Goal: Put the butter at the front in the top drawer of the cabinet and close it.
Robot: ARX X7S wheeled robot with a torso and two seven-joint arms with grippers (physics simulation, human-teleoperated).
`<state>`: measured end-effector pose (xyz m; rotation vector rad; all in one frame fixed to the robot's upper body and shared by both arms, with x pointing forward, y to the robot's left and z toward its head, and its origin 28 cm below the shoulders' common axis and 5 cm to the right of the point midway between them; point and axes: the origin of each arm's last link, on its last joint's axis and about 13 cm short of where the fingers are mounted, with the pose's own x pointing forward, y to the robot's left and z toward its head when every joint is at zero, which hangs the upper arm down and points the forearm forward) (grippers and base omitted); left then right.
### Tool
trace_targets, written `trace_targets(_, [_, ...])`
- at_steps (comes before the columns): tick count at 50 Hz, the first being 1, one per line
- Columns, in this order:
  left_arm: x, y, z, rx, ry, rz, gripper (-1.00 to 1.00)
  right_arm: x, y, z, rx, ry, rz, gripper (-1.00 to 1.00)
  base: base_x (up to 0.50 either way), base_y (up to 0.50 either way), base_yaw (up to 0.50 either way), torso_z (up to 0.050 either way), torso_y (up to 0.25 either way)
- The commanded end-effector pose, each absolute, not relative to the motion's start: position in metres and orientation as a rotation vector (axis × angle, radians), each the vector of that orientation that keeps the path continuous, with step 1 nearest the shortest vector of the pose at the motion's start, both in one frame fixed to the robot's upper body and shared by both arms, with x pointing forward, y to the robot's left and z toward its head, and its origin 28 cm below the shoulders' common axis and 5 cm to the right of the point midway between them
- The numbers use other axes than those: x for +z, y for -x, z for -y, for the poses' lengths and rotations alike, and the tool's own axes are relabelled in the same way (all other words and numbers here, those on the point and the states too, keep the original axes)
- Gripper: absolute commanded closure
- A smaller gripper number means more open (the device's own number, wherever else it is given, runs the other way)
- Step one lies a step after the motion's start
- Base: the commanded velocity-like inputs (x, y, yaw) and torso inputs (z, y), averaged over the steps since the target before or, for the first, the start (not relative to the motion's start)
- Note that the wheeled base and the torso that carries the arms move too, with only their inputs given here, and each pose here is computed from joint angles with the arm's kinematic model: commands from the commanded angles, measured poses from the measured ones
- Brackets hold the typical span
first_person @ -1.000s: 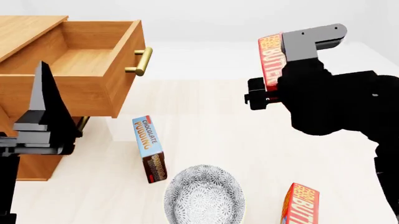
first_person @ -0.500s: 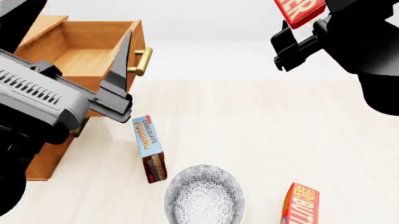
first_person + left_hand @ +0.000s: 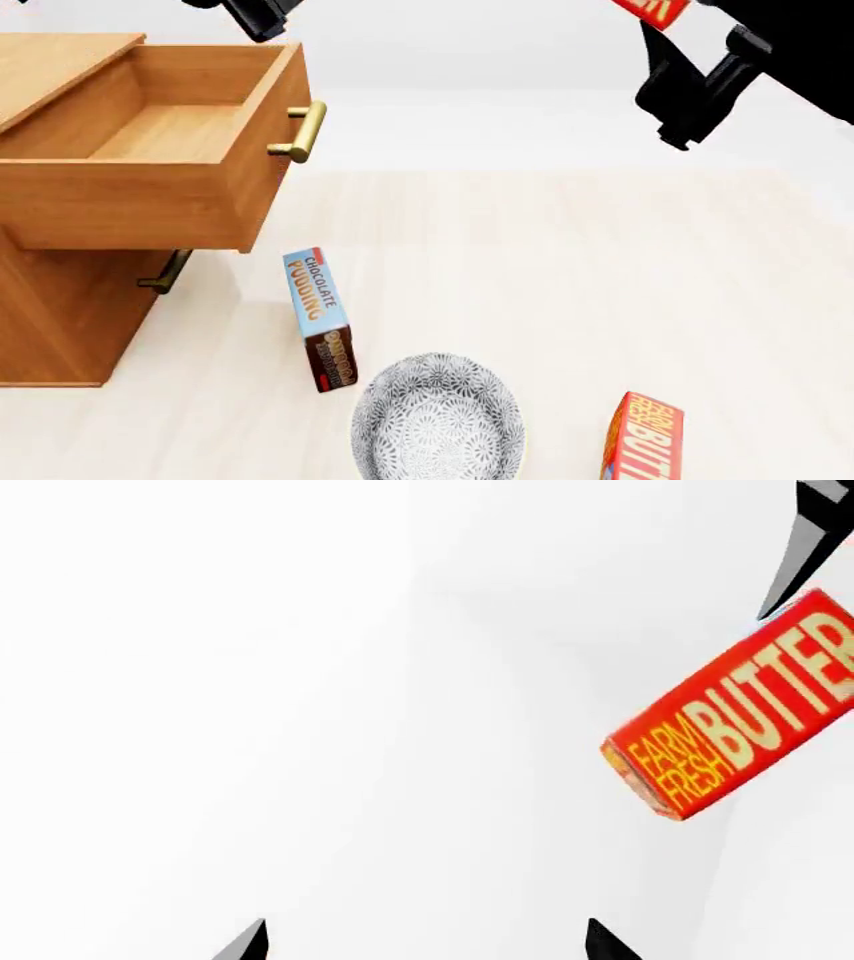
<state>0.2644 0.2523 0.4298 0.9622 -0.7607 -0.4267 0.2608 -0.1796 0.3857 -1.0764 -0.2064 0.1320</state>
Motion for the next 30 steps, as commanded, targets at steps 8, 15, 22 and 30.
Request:
trace_targets(8, [0.441,-0.272,-0.253,-0.514,-1.167,0.749,-1.00,0.412,-0.247,0.203,-0.004,1.279,0.307,1.00,0.00,0.00,0.00,0.000,0.001])
trace_targets(15, [0.434,-0.274,-0.251,-0.545,-1.182,0.761,-1.00,0.410,-0.243,0.201,-0.006,1.291,0.322,1.00,0.00,0.00,0.00,0.001,0.001])
trace_targets(22, [0.419,-0.278,-0.245,-0.587,-1.199,0.745,-1.00,0.400,-0.244,0.197,0.020,1.265,0.331,1.00,0.00,0.00,0.00,0.000,0.001])
trace_targets(30, [0.408,-0.284,-0.237,-0.636,-1.215,0.725,-1.00,0.395,-0.247,0.192,0.056,1.278,0.332,1.00,0.00,0.00,0.00,0.000,0.001])
